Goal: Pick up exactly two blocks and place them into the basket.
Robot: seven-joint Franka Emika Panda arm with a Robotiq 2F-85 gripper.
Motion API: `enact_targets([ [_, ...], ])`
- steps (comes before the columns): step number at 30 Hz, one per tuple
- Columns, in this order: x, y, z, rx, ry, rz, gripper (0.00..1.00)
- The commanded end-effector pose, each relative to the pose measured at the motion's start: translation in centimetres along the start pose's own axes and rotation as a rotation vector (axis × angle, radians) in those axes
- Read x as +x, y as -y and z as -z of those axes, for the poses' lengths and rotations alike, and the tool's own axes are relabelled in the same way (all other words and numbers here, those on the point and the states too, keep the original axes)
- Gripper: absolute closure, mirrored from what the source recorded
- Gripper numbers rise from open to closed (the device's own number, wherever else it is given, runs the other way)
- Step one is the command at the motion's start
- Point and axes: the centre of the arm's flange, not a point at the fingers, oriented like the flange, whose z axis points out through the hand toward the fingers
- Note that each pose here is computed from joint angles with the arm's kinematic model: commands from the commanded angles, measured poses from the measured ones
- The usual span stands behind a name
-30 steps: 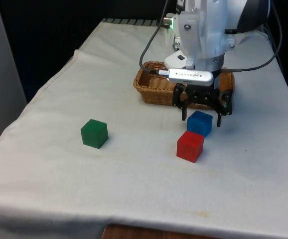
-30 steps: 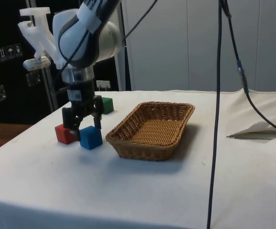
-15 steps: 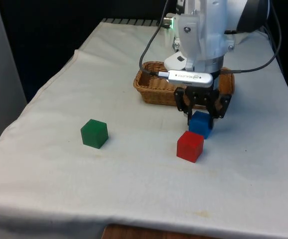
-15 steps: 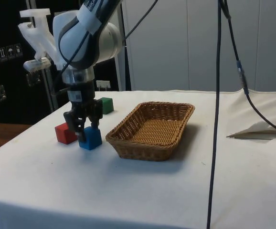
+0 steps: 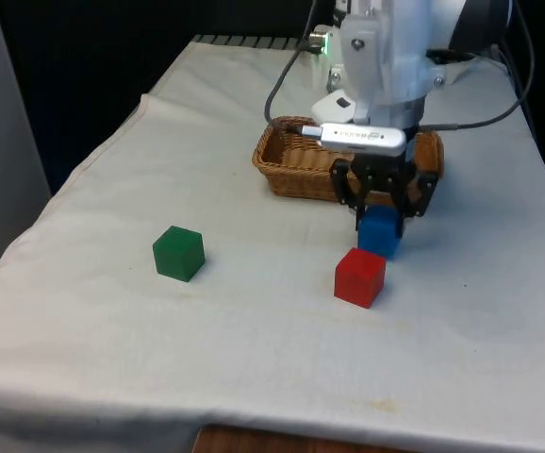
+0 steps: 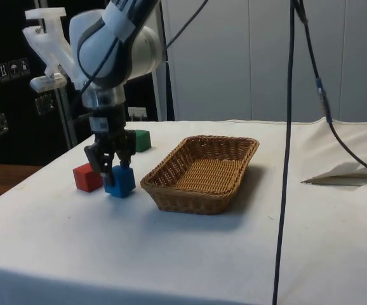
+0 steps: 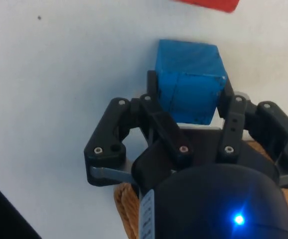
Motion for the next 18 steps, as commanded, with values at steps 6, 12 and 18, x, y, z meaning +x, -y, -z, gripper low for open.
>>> enact_targets([
  [6, -1.6, -0.3, 2.9, -0.008, -0.006, 0.027, 0.97],
  [12, -2.9, -0.5, 5.0, -0.01, -0.009, 0.048, 0.97],
  [18, -3.6, -0.6, 7.0, -0.009, -0.01, 0.07, 0.97],
])
